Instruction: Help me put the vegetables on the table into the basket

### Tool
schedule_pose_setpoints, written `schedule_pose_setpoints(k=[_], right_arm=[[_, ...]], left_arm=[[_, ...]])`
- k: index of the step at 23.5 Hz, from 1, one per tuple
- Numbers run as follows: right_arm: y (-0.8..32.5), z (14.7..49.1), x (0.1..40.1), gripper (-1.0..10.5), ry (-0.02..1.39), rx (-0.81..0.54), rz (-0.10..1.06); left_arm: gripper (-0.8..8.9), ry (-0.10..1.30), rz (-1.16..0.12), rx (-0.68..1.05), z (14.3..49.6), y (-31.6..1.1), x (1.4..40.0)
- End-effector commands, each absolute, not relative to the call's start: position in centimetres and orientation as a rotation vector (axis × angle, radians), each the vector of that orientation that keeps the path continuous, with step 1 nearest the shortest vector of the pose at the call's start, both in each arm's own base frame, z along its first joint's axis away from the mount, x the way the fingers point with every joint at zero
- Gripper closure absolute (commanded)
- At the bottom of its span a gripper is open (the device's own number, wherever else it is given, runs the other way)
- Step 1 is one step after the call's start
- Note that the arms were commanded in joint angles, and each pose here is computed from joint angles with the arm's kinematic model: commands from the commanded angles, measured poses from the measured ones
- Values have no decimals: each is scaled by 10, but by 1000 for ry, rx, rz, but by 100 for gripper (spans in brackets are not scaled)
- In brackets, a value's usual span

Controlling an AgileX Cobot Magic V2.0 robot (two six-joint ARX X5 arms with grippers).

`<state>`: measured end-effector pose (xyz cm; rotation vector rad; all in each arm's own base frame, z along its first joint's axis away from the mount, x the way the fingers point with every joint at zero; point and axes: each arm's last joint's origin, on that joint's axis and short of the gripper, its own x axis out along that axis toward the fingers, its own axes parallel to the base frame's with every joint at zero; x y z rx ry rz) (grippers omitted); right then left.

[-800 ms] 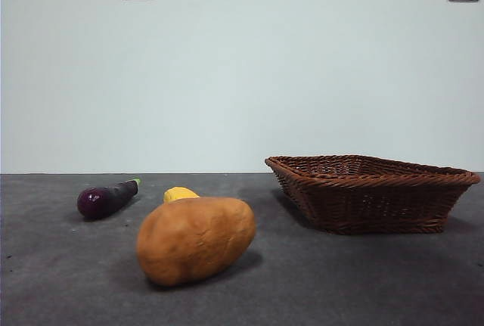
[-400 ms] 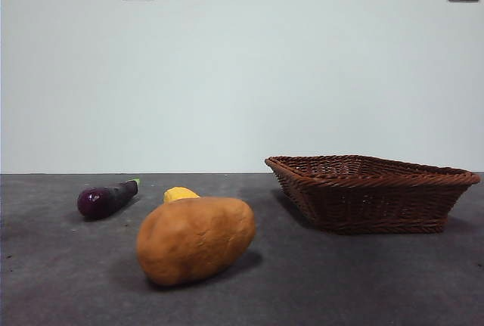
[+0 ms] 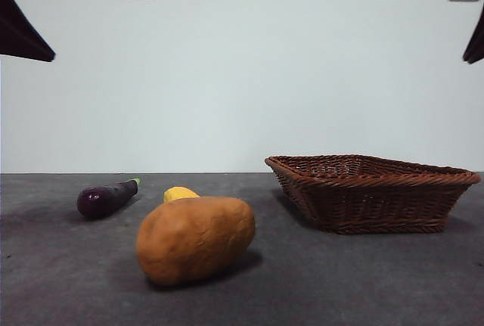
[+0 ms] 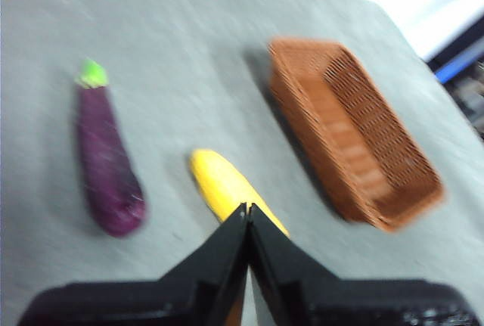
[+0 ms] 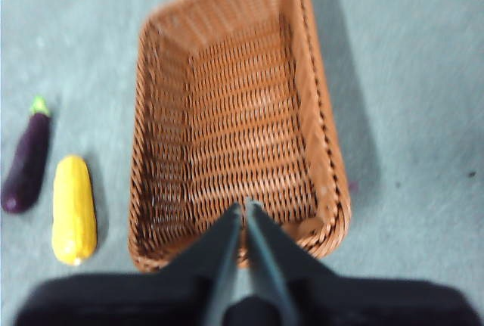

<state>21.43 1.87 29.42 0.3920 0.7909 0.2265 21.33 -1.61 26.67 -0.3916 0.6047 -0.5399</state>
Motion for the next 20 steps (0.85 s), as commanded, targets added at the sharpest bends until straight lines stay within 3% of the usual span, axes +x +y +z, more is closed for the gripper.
schedule_pose_setpoints(k=[1, 3, 4, 9, 17, 20], right_arm=[[20, 295, 234, 605, 868, 339, 246], [21, 295, 255, 410, 949, 285, 263], [21, 294, 267, 382, 989, 266, 266], [23, 278, 330, 380, 1119, 219, 255], [27, 224, 404, 385, 1261, 210, 257], [27, 203, 414, 505, 1309, 203, 267]], left_arm=[[817, 676, -571, -421, 265, -18, 222], [817, 726, -600, -439, 259, -21, 227], [817, 751, -605, -444, 255, -22, 228], [817, 864, -620, -430, 240, -27, 228], [816, 875, -636, -405, 239, -35, 227], [816, 879, -633, -400, 239, -36, 227]])
